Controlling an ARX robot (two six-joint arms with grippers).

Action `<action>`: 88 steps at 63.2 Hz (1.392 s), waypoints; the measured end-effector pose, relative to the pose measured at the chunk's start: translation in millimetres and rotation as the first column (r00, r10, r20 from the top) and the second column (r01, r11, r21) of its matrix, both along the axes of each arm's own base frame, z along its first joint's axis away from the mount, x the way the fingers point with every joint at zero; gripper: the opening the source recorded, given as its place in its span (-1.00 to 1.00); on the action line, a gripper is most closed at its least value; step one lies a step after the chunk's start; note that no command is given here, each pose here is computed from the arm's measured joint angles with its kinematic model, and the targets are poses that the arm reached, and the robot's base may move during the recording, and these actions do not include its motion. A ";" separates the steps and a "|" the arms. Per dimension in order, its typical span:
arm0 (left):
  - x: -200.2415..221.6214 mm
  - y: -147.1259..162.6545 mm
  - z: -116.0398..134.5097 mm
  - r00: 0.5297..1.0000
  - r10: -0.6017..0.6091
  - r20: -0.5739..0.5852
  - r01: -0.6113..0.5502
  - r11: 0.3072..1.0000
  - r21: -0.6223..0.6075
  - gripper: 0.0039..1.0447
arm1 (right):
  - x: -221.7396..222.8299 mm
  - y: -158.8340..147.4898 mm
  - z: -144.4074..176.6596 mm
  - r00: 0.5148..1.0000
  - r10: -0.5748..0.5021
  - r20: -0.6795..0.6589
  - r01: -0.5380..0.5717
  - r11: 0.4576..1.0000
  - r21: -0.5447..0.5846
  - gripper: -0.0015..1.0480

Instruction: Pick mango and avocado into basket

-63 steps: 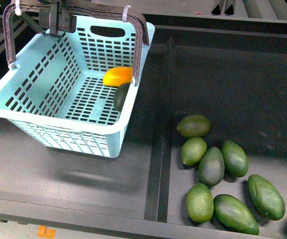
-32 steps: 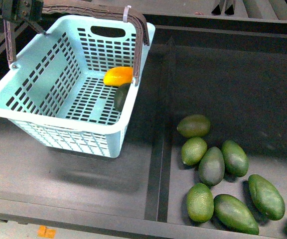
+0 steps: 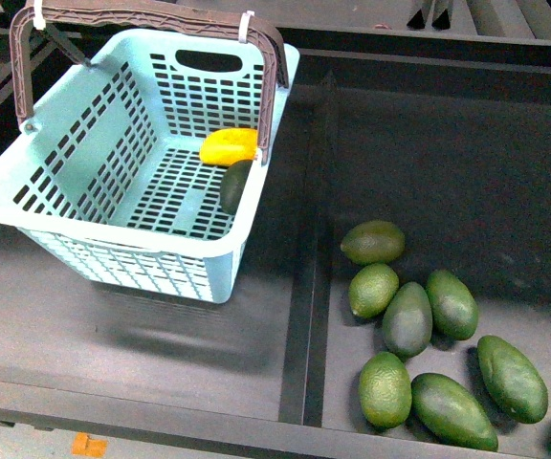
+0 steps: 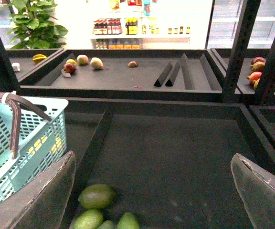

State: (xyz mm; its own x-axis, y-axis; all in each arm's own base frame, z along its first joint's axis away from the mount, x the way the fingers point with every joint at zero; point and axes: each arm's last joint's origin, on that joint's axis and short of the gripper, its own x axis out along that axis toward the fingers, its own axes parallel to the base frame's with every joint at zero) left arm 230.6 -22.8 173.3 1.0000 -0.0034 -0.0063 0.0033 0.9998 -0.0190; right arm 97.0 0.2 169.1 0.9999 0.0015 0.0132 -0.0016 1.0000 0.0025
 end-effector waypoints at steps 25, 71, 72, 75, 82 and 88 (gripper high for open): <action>-57.9 22.2 -10.7 1.000 0.002 -0.007 -0.002 1.000 0.005 -0.96 | 0.0 0.0 0.0 1.000 0.000 0.000 0.000 1.000 0.000 0.83; -107.9 22.4 -2.1 1.000 0.000 0.020 0.000 1.000 0.008 -0.96 | 0.0 0.0 0.0 1.000 0.000 0.000 0.000 1.000 0.000 0.83; -108.5 22.4 -2.0 1.000 0.000 0.020 0.000 1.000 0.008 -0.96 | 0.0 0.0 0.0 1.000 0.000 0.000 0.000 1.000 0.000 0.83; -110.0 22.4 -1.8 1.000 0.000 0.021 0.000 1.000 0.008 -0.96 | 0.0 0.0 0.0 1.000 0.000 0.000 0.000 1.000 0.000 0.83; -113.4 22.4 -1.6 1.000 0.000 0.022 0.000 1.000 0.008 -0.96 | 0.0 0.0 0.0 1.000 0.000 0.000 0.000 1.000 0.000 0.83; -116.2 22.4 -1.6 1.000 0.000 0.022 0.000 1.000 0.008 -0.96 | 0.0 0.0 0.0 1.000 0.000 0.000 0.000 1.000 0.000 0.83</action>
